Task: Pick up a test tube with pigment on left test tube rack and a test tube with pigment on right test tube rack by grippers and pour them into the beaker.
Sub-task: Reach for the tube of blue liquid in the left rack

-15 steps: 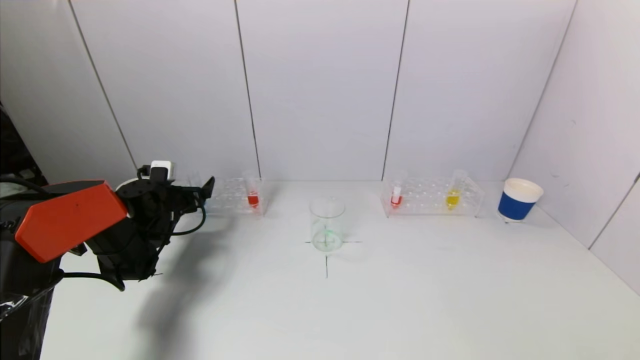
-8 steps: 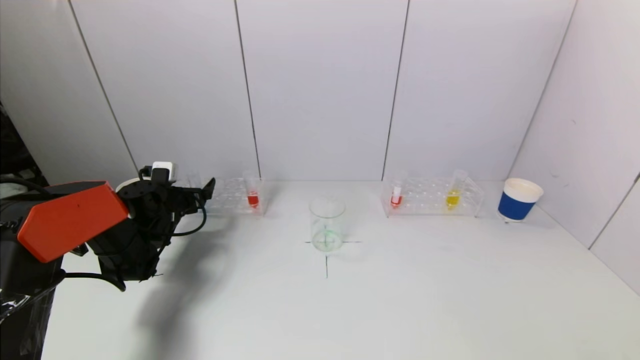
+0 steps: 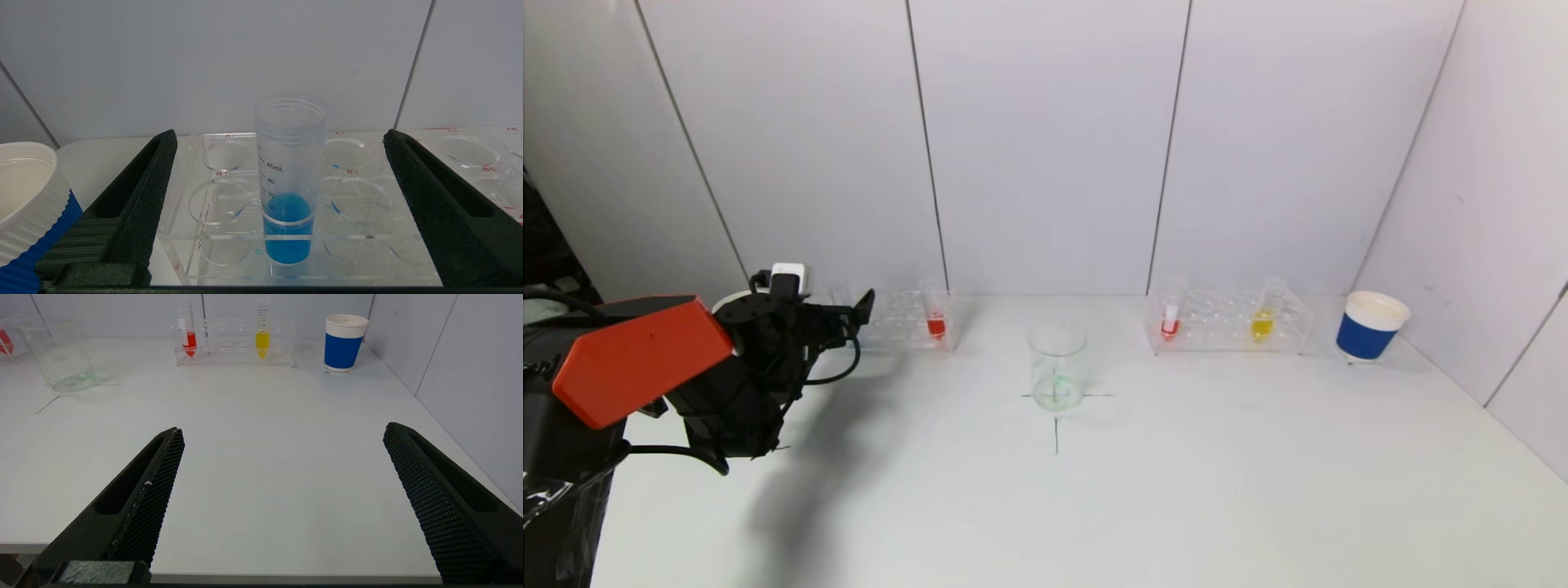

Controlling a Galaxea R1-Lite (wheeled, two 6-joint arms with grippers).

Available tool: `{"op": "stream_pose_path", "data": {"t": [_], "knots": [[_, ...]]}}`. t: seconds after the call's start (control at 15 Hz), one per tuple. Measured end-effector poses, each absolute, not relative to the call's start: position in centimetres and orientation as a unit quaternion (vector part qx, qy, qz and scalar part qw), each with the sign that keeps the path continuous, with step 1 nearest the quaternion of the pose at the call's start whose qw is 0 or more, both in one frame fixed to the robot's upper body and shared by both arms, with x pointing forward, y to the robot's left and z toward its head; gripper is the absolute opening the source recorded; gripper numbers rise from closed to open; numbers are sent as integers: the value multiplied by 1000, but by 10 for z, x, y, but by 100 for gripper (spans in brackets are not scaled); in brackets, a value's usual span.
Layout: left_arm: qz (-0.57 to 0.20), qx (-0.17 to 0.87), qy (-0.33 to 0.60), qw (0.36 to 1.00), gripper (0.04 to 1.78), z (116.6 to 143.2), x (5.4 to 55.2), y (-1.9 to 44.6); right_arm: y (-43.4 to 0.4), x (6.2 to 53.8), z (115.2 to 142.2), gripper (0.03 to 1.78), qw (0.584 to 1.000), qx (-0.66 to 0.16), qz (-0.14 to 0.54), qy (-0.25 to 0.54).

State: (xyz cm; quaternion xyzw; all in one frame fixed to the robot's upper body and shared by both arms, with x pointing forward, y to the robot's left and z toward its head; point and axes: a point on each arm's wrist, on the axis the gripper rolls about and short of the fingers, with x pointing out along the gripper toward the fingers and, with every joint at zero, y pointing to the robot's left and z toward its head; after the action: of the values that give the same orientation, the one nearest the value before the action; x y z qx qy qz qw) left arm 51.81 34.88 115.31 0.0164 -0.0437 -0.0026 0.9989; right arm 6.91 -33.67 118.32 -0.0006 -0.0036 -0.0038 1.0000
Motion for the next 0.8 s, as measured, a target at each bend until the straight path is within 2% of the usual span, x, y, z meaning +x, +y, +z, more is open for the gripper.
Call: {"op": "stream_pose_path", "data": {"t": [0.2,0.4,0.6,0.8], "knots": [[-2,16,-44,999,176,1153,518,349,-337,69,1183,177,1000,-1,-4,-4],[-3,17,-44,999,159,1153,518,348,-337,69,1183,177,1000,-1,-4,-4],[-3,17,-44,999,119,1153,518,348,-337,69,1183,177,1000,-1,-4,-4],[-4,17,-45,999,62,1154,519,347,-337,69,1183,177,1000,-1,-4,-4]]}}
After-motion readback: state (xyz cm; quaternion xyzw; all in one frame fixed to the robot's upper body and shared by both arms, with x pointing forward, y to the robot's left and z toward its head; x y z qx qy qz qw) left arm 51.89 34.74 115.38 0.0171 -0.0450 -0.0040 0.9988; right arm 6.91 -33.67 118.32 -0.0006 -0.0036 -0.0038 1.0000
